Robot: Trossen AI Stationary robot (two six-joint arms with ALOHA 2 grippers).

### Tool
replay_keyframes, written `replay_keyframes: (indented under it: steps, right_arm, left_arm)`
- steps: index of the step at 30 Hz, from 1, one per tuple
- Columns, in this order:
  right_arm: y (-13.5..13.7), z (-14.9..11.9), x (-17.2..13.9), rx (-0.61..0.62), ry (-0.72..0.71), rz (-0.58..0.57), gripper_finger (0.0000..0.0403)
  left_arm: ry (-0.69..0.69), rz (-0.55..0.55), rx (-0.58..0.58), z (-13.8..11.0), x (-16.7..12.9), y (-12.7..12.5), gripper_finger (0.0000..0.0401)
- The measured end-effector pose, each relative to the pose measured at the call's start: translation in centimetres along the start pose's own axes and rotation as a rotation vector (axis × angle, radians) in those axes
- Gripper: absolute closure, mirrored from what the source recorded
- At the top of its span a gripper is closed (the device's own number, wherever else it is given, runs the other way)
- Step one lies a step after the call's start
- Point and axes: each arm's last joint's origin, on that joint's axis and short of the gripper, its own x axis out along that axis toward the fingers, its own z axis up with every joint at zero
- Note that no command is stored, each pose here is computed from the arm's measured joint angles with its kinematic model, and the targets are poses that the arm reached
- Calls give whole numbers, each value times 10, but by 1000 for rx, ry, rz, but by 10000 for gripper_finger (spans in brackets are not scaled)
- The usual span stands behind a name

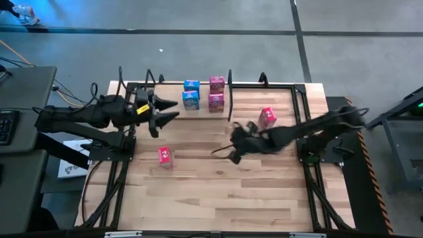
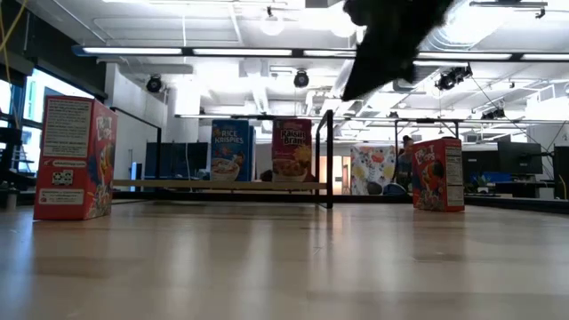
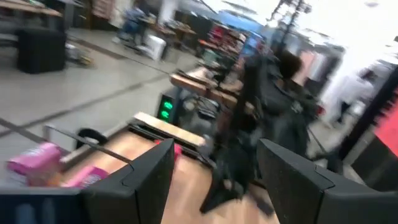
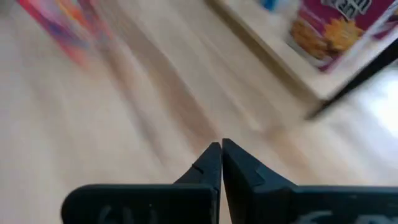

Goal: Stack cereal on shelf
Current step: Put the left red cereal box on the shelf

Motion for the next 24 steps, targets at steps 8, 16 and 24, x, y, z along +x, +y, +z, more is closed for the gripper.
replay_keyframes:
  steps: [8,16,24]
  right_arm:
    - [-25,-26,-37,413,-417,253,403]
    - [-33,-19,-42,477,-466,285,338]
    - [-38,-1,-46,434,-465,294,179]
  left_arm:
    - [40,-164,-55,-49,4,-10,178]
    - [154,-133,0,-87,0,-11,178]
    - [435,-218,272,-79,-8,-15,176]
